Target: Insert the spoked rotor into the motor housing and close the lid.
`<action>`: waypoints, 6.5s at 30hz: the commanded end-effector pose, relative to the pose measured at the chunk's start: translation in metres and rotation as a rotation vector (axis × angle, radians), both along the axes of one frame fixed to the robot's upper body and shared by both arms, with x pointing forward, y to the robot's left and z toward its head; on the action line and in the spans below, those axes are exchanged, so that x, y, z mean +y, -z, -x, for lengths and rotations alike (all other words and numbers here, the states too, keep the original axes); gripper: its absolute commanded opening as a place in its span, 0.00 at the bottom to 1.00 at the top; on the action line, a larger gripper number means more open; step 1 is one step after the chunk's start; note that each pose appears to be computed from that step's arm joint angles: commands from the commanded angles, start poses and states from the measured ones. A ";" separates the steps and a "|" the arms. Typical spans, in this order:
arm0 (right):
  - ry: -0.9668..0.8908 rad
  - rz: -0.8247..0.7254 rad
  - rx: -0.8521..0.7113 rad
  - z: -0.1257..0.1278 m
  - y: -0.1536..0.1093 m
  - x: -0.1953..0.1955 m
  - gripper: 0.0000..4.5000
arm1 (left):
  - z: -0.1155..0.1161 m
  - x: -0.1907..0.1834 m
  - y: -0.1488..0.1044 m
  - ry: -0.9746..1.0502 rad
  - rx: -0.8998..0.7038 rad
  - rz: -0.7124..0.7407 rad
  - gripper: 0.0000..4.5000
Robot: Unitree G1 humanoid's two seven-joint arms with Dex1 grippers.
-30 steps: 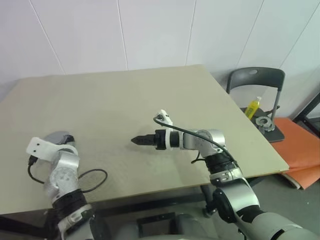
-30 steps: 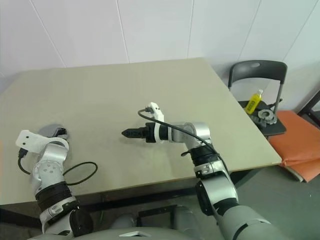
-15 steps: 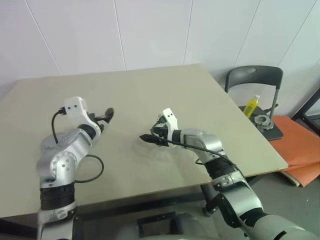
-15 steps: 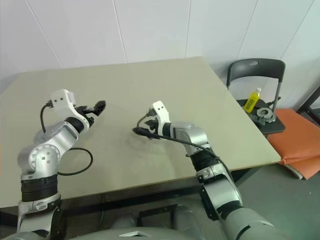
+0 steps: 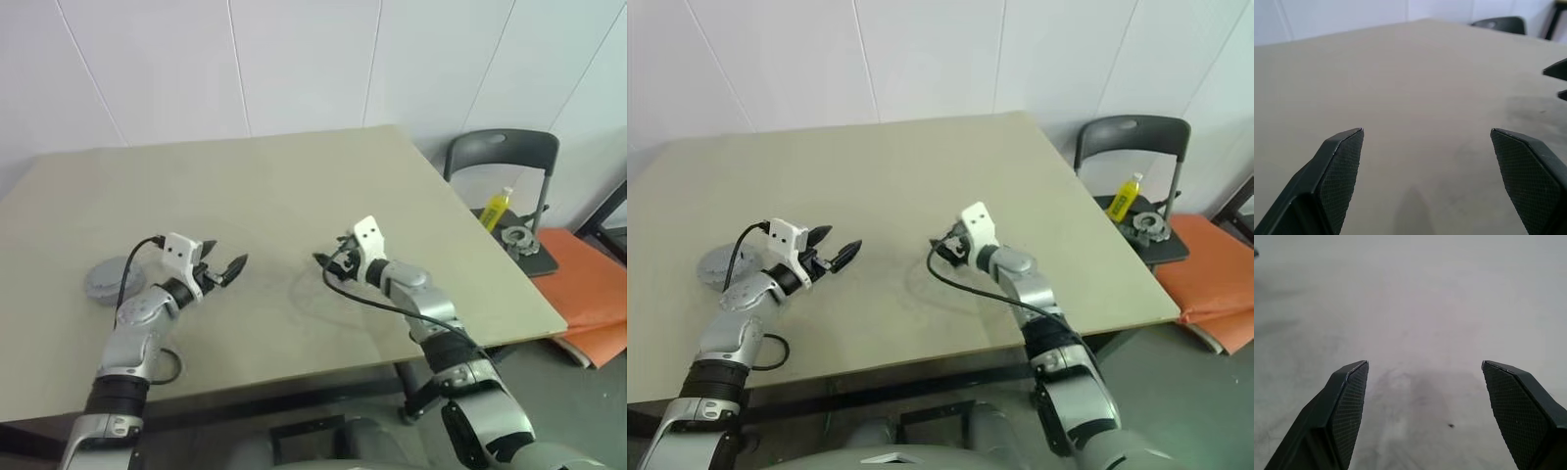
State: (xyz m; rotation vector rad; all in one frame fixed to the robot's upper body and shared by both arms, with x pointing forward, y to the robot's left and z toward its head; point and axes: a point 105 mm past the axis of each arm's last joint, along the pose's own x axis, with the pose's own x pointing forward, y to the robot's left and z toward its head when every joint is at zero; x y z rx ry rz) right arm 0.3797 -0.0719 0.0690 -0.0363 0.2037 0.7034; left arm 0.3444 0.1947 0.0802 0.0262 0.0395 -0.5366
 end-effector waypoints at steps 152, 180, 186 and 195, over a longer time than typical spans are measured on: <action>-0.162 0.056 -0.235 0.028 -0.044 -0.032 0.87 | 0.001 -0.026 -0.033 0.257 -0.161 -0.054 0.98; 0.035 0.114 -0.238 0.052 -0.047 -0.071 0.87 | -0.026 -0.081 -0.031 0.447 -0.161 -0.007 0.98; 0.005 0.120 -0.244 0.046 -0.050 -0.065 0.87 | -0.024 -0.072 -0.029 0.414 -0.168 -0.008 0.98; -0.062 0.123 -0.251 0.036 -0.051 -0.048 0.87 | -0.024 -0.059 -0.032 0.342 -0.197 -0.013 0.98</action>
